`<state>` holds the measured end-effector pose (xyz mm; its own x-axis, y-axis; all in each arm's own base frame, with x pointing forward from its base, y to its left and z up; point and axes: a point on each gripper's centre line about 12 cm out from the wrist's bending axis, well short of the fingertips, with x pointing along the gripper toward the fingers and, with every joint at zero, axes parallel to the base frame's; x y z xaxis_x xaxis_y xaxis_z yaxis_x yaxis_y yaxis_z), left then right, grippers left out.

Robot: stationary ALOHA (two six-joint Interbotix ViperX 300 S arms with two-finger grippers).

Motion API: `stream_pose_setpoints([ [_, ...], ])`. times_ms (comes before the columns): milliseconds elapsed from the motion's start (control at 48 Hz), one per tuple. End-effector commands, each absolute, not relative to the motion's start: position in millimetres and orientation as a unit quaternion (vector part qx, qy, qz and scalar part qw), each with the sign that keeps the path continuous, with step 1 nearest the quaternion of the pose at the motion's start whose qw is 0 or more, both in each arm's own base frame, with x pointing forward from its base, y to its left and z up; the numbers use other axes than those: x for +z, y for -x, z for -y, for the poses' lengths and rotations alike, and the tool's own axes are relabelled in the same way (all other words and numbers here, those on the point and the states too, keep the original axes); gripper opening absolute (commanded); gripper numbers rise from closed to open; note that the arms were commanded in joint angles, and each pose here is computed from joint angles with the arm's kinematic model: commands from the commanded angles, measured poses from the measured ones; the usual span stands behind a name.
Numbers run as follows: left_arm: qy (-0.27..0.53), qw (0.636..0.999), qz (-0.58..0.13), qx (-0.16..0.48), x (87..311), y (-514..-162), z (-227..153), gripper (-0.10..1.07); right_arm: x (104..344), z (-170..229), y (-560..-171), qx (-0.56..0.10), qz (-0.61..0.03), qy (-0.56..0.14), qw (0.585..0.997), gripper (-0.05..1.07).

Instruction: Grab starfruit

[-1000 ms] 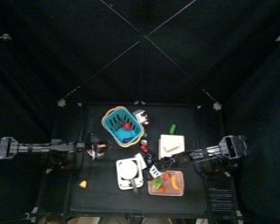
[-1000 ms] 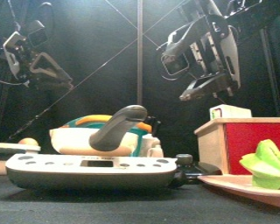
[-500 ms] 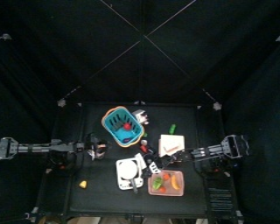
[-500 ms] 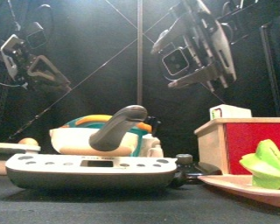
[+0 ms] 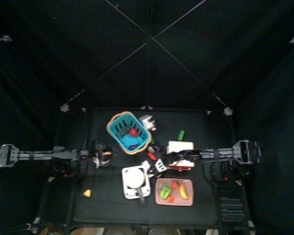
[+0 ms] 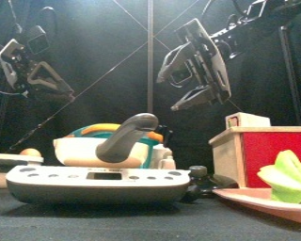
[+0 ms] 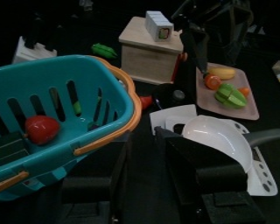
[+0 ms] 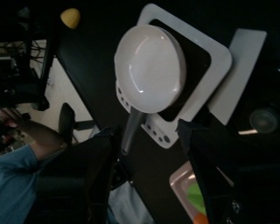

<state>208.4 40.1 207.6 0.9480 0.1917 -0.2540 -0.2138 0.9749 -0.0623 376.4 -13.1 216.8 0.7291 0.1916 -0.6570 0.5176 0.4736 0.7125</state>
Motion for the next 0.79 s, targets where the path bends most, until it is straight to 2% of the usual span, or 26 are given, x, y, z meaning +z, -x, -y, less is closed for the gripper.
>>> stream_pose_setpoints([
  [0,0.046,0.987,-0.116,0.105,213.1,-210.7,-41.3,0.71,237.6,14.3,-372.6,-0.101,-0.369,-0.512,0.769,0.88],
  [188,0.047,0.986,-0.117,0.105,212.2,-210.6,-41.4,0.71,247.0,17.4,-365.6,-0.160,-0.442,-0.474,0.744,0.89],
  [396,0.047,0.986,-0.119,0.105,210.6,-209.6,-41.2,0.71,254.9,-16.0,-369.7,-0.192,-0.443,-0.469,0.739,0.89],
  [646,0.047,0.986,-0.120,0.105,210.1,-209.3,-41.1,0.71,234.7,-69.1,-356.1,-0.231,-0.453,-0.508,0.696,0.89],
  [771,0.047,0.986,-0.120,0.105,209.9,-209.5,-41.2,0.71,227.0,-87.5,-351.0,-0.254,-0.447,-0.507,0.692,0.89],
])
